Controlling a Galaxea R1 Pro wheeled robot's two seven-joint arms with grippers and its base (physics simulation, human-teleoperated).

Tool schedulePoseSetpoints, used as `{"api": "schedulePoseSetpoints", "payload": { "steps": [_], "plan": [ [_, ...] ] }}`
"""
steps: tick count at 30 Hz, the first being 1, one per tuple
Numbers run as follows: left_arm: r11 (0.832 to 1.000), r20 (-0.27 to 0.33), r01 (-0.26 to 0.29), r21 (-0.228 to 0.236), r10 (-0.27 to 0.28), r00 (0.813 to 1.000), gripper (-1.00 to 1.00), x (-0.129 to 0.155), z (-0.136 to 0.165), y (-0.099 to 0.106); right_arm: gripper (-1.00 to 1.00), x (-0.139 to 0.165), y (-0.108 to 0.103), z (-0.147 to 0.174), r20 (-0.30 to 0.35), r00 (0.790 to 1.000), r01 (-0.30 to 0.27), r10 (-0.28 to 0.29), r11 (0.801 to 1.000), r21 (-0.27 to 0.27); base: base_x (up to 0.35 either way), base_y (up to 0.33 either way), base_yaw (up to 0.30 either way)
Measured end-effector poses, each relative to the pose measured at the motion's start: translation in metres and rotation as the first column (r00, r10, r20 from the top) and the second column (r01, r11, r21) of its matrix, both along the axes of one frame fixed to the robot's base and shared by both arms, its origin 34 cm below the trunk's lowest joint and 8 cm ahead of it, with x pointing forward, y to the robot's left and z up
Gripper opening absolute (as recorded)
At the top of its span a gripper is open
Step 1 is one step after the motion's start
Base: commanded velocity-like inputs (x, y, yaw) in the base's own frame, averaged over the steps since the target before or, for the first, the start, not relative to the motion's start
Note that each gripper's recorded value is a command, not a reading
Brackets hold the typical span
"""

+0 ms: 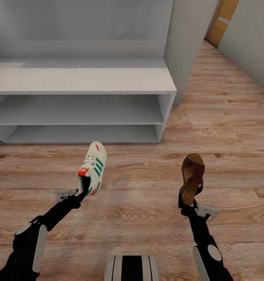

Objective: Pick up the two gym shoes and the two sandals from the corridor floor and place them onto the hallstand (shoe rack) in the corridor, making sure they are on the rack and not on the floor. Arrange them so the two gym shoes are next to each other and the two sandals are next to each other.

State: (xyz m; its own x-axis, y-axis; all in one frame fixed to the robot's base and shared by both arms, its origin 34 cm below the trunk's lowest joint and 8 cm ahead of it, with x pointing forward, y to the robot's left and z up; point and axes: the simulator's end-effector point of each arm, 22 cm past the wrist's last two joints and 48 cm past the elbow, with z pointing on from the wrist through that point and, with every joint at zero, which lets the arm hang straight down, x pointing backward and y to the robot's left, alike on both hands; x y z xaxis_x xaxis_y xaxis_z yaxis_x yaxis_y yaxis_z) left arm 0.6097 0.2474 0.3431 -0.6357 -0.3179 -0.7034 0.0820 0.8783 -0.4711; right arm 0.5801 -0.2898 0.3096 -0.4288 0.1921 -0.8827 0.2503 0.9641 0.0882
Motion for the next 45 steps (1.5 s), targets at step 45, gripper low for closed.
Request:
{"api": "schedulePoseSetpoints", "payload": {
  "steps": [45],
  "plan": [
    [1.0,0.007,-0.001,0.0,0.001,1.0,-1.0,0.002,0.003,0.0,-1.0,0.002,0.0,0.003,0.008,1.0,0.0,0.0,1.0,0.0,0.0,0.0,0.0]
  ]
}}
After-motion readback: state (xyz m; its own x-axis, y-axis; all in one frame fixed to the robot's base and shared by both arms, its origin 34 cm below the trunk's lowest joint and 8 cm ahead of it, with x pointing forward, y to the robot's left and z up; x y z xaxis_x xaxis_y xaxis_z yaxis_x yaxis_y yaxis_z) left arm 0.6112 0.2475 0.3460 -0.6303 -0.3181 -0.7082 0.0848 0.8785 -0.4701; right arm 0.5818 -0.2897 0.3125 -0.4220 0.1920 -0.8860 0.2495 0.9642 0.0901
